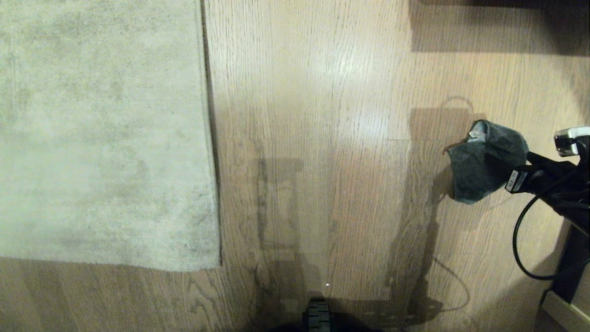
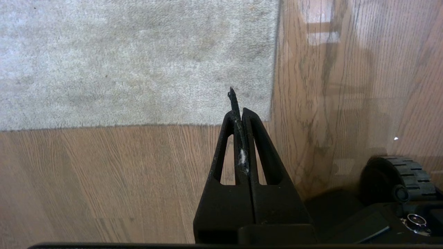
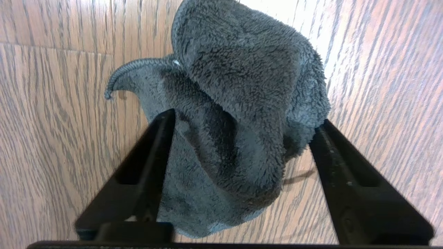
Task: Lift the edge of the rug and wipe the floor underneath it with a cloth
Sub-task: Put down the rag
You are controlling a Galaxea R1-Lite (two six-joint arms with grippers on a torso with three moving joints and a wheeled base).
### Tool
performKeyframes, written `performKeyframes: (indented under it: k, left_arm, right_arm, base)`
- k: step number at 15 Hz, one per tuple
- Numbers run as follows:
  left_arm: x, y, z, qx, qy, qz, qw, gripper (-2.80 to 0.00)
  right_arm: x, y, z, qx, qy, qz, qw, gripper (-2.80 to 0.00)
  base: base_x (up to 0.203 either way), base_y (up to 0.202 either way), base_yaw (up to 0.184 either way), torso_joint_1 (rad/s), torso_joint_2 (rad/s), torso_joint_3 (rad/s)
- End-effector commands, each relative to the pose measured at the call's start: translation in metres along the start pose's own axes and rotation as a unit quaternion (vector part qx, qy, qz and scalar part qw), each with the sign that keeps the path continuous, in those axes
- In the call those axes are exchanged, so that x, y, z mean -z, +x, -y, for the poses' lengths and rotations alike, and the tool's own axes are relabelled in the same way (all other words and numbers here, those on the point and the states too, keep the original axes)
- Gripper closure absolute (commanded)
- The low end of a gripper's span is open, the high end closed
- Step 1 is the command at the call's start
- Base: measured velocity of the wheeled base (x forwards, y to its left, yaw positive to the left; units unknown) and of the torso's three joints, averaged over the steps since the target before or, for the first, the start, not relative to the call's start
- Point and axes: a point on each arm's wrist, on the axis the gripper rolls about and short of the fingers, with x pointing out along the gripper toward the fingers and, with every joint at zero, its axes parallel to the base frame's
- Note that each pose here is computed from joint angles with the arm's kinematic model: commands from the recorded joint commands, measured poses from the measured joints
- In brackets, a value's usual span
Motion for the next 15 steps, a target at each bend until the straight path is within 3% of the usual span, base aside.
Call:
performKeyframes:
  k: [1,8,15]
  left_arm:
    - [0.0,0.0,0.0,0.0,0.0,0.0,1.0,0.0]
    - [0.0,0.0,0.0,0.0,0.0,0.0,1.0,0.0]
    - [0.0,0.0,0.0,0.0,0.0,0.0,1.0,0.0]
  right_arm:
    - [-0.011,-0.007,-0.001,0.001,-0.005,0.016,1.0,-2.8]
    - [-0.034,-0.042,-0.009,0.002,-0.003,0.008,1.0,-2.8]
    - [-0.03,-0.091,-0.024,0.0,0.003,-0.023,1.0,-2.8]
  base:
    - [0.0,0.0,0.0,0.0,0.0,0.0]
    - [0.0,0.0,0.0,0.0,0.0,0.0]
    - [0.0,0.0,0.0,0.0,0.0,0.0]
